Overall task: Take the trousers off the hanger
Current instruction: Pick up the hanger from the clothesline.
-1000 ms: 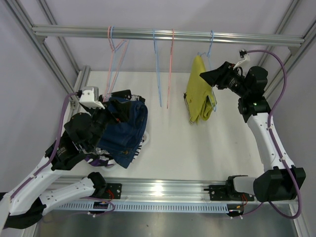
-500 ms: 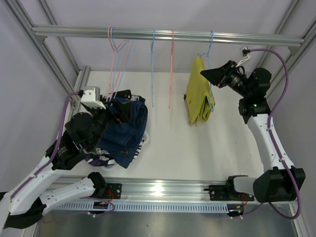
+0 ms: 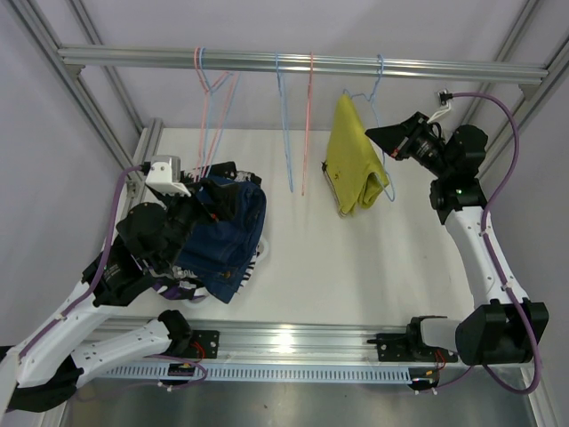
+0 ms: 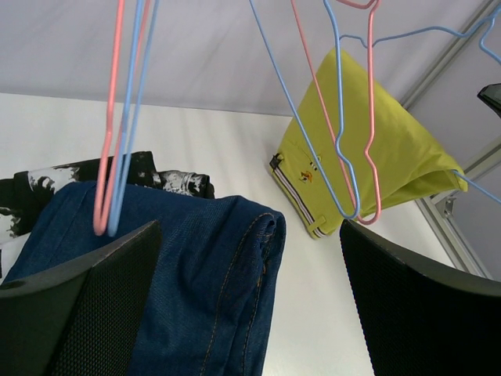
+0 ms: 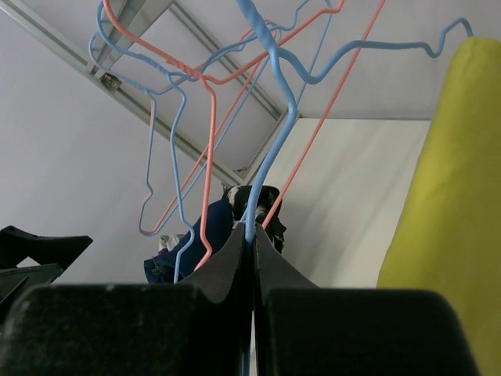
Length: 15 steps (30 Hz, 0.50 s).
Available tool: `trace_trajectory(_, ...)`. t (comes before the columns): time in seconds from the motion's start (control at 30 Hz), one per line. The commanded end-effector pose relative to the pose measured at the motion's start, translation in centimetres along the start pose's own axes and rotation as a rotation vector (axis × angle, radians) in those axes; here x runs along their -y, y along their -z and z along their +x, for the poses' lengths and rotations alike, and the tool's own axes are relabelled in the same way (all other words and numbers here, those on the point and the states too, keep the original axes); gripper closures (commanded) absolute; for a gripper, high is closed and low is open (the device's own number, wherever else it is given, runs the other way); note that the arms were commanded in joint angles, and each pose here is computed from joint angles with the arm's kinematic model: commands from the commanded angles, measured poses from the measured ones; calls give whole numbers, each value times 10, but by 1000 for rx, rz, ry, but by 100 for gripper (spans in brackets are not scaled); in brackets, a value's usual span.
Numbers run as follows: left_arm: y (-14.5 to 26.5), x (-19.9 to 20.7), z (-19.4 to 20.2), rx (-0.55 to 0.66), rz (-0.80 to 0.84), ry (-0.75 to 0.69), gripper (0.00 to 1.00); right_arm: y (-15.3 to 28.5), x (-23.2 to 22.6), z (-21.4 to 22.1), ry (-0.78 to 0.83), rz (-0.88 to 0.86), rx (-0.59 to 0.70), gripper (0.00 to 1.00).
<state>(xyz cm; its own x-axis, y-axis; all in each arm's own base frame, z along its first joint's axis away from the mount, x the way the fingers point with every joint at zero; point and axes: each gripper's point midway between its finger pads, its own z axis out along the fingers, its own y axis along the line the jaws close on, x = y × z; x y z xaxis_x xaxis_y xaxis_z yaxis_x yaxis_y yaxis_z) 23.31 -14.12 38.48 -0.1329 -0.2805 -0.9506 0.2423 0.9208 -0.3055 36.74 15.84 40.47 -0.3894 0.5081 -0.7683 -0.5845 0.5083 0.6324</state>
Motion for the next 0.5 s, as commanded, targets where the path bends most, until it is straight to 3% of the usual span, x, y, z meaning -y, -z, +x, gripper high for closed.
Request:
trace_trajectory(0.0, -2, 4, -1, 5, 23, -12, 1, 5, -36, -17, 112, -120, 46, 100)
trace_trajectory(0.47, -5, 7, 2, -8, 33, -18, 0, 13, -51, -36, 118, -134, 215, 100)
